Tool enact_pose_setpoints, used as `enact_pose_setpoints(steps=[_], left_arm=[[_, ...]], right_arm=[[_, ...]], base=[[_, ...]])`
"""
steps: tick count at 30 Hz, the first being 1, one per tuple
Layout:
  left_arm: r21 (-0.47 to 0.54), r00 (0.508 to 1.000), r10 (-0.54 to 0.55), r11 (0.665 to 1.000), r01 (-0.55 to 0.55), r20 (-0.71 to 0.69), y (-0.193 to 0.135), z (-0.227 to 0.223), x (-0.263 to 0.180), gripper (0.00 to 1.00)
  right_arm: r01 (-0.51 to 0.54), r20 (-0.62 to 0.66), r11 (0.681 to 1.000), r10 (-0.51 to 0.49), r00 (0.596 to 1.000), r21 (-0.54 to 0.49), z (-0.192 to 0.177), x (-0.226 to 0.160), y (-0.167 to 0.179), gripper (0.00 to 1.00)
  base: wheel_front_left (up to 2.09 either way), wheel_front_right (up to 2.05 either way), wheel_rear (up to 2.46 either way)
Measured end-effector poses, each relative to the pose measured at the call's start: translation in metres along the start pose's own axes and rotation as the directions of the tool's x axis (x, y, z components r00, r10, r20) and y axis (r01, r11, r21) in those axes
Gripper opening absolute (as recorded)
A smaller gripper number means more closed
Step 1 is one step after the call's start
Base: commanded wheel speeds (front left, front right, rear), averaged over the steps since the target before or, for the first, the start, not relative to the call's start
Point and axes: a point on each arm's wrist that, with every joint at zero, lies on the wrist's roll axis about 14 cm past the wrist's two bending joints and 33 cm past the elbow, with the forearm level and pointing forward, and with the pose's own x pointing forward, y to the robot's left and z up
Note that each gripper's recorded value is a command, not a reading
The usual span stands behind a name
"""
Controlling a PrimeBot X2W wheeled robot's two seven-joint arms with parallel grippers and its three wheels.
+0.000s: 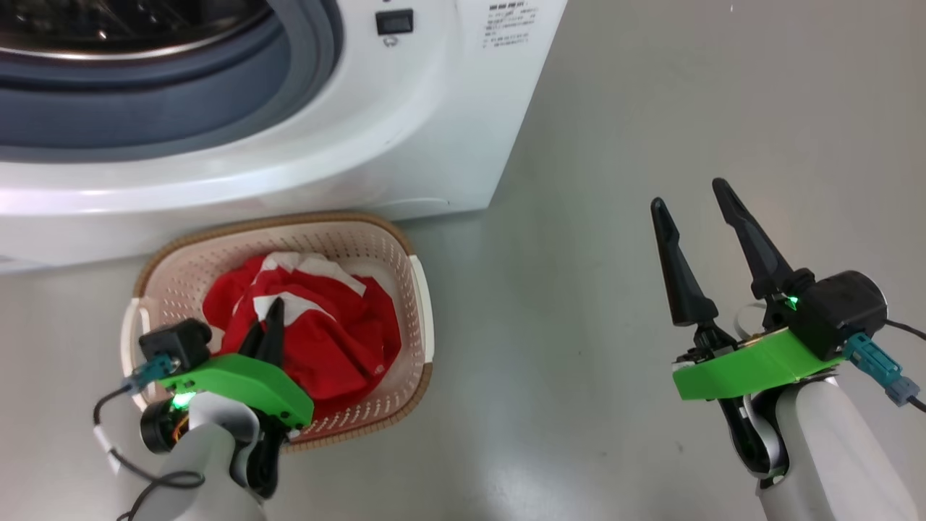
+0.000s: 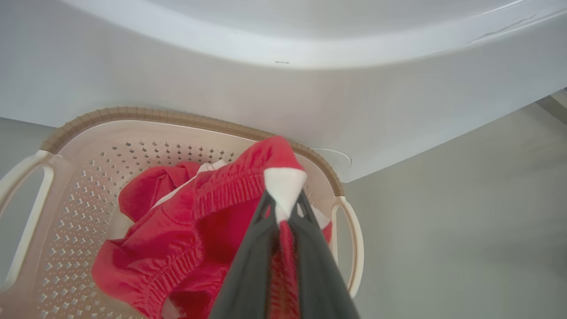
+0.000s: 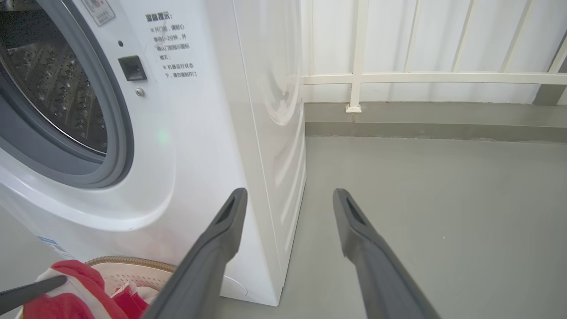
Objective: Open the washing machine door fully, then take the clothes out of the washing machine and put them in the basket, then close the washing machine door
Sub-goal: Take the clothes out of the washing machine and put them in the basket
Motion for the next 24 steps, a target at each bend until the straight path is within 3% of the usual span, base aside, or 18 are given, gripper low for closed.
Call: enact_pose_setpoints(steps=[8,15,17,18,19,20,24], left_arm=[[0.023,0.981,0.042,0.999,-0.039,-0.187,0.013,-0.047,0.016,0.00],[0.044,0.967,0.041,0.999,-0.031,-0.252,0.013,-0.065,0.026,0.00],[0.047,0.966,0.038,0.999,-0.028,-0.254,0.013,-0.065,0.027,0.34],[0.053,0.967,0.034,0.998,-0.022,-0.252,0.012,-0.064,0.027,0.45],[0.061,0.968,0.028,0.998,-0.013,-0.249,0.010,-0.063,0.027,0.79],[0.064,0.969,0.022,0.998,-0.006,-0.245,0.008,-0.062,0.027,1.00],[0.054,0.980,0.003,0.998,0.007,-0.198,0.001,-0.047,0.027,1.00]], right_arm=[[-0.008,-0.035,1.000,0.008,0.999,0.000,-0.019,0.012,-0.001,1.00],[0.003,-0.053,1.000,-0.003,0.999,-0.005,-0.028,0.016,-0.007,1.00],[0.005,-0.055,1.000,-0.006,0.998,-0.006,-0.028,0.015,-0.008,1.00],[0.006,-0.053,1.000,-0.006,0.999,-0.006,-0.027,0.015,-0.009,1.00],[0.006,-0.051,1.000,-0.007,0.999,-0.006,-0.026,0.015,-0.008,1.00],[0.006,-0.048,1.000,-0.006,0.999,-0.006,-0.025,0.015,-0.008,1.00],[0.001,-0.033,1.000,-0.002,0.999,-0.006,-0.018,0.014,-0.006,1.00]], base=[[0.00,0.00,0.00],[0.00,0.00,0.00],[0.00,0.00,0.00],[0.00,0.00,0.00],[0.00,0.00,0.00],[0.00,0.00,0.00],[0.00,0.00,0.00]])
